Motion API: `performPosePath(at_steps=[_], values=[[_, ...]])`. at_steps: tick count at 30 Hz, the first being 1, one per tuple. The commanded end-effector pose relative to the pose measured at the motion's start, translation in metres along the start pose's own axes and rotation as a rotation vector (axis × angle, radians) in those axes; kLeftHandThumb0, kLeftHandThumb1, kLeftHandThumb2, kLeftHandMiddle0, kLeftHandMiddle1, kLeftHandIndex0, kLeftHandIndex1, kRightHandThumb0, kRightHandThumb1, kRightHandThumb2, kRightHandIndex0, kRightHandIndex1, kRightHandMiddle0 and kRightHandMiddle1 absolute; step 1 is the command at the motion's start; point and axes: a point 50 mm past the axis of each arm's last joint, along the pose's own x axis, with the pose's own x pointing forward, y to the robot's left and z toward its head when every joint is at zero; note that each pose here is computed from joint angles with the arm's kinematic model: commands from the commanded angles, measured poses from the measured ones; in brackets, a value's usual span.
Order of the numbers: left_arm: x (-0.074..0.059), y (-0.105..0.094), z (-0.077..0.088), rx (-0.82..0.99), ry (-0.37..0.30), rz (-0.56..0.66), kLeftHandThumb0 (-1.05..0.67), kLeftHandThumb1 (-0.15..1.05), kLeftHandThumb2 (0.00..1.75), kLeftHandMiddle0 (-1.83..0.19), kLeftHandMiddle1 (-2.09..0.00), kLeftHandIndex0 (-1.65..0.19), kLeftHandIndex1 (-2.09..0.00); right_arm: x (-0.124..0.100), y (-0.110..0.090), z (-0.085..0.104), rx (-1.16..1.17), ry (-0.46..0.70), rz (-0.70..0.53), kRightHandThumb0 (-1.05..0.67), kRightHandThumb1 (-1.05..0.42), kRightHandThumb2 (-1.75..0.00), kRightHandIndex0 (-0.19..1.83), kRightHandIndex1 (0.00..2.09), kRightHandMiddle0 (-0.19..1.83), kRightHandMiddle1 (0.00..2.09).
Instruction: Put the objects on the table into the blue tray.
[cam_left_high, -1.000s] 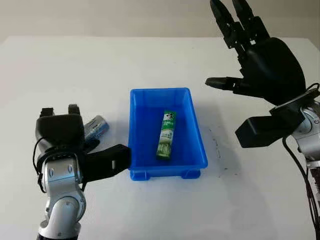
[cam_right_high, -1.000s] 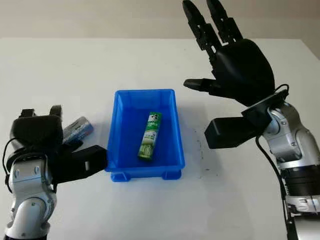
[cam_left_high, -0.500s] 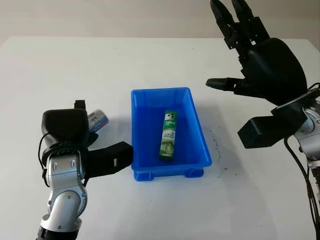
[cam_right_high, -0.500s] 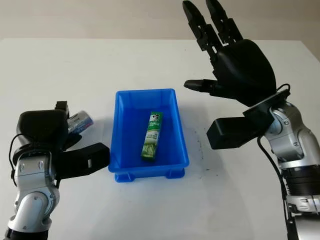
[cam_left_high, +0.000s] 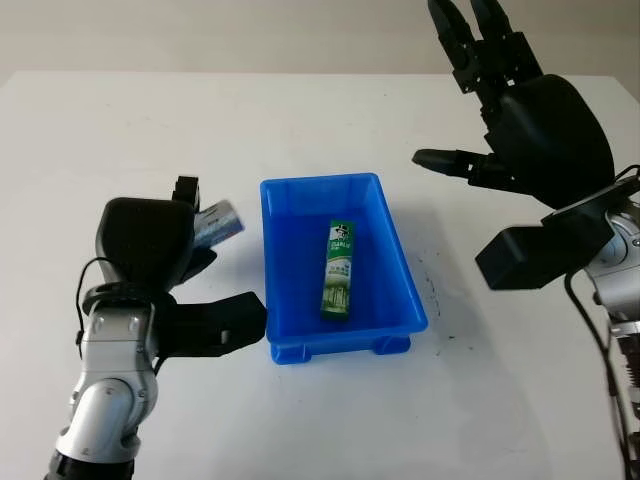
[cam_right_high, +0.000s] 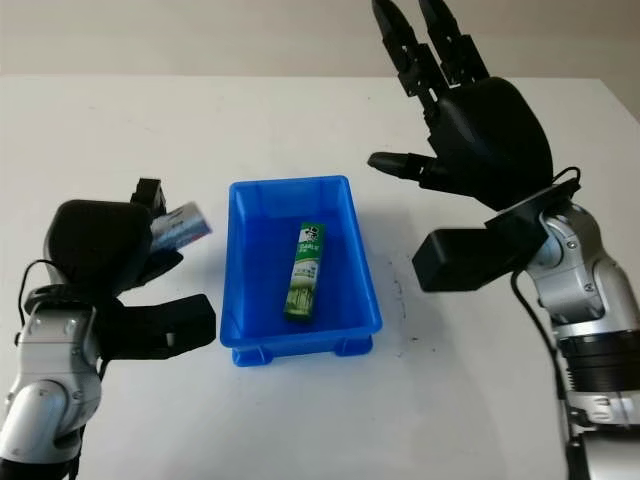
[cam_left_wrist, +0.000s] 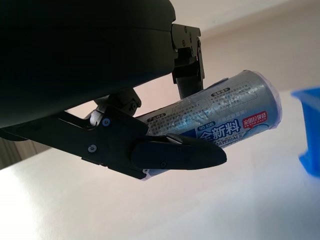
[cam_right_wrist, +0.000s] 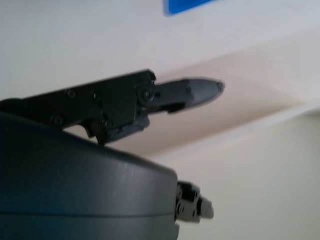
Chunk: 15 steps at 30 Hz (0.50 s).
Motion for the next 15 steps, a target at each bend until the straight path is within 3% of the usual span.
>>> performPosePath(at_steps=[1,7,12,15], values=[[0.004,0.023,-0.002,-0.010,0.006,0.113,-0.41,1.05,0.42,-0.91,-2.09,-0.14,-2.09,-0.005,0.008,-0.006,0.178,0.061,0.000,-0.73,-1.05,-0.51,-0.19,0.00,-0.19,0.00],[0.003,0.053,-0.002,-0.056,0.004,0.246,-0.42,1.05,0.39,-0.89,-2.09,-0.25,-2.09,-0.014,0.028,-0.024,0.579,0.212,-0.022,-0.69,-1.05,-0.64,-0.19,0.00,-0.19,0.00],[0.002,0.078,-0.004,-0.039,0.017,0.328,-0.43,1.05,0.38,-0.85,-2.09,-0.27,-2.09,-0.022,0.036,-0.032,0.680,0.268,-0.044,-0.70,-1.05,-0.61,-0.19,0.00,-0.19,0.00],[0.001,0.089,0.001,-0.037,-0.019,0.375,-0.45,1.05,0.37,-0.90,-2.09,-0.33,-2.09,-0.024,0.038,-0.034,0.719,0.275,-0.038,-0.71,-1.05,-0.60,-0.19,0.00,-0.19,0.00]])
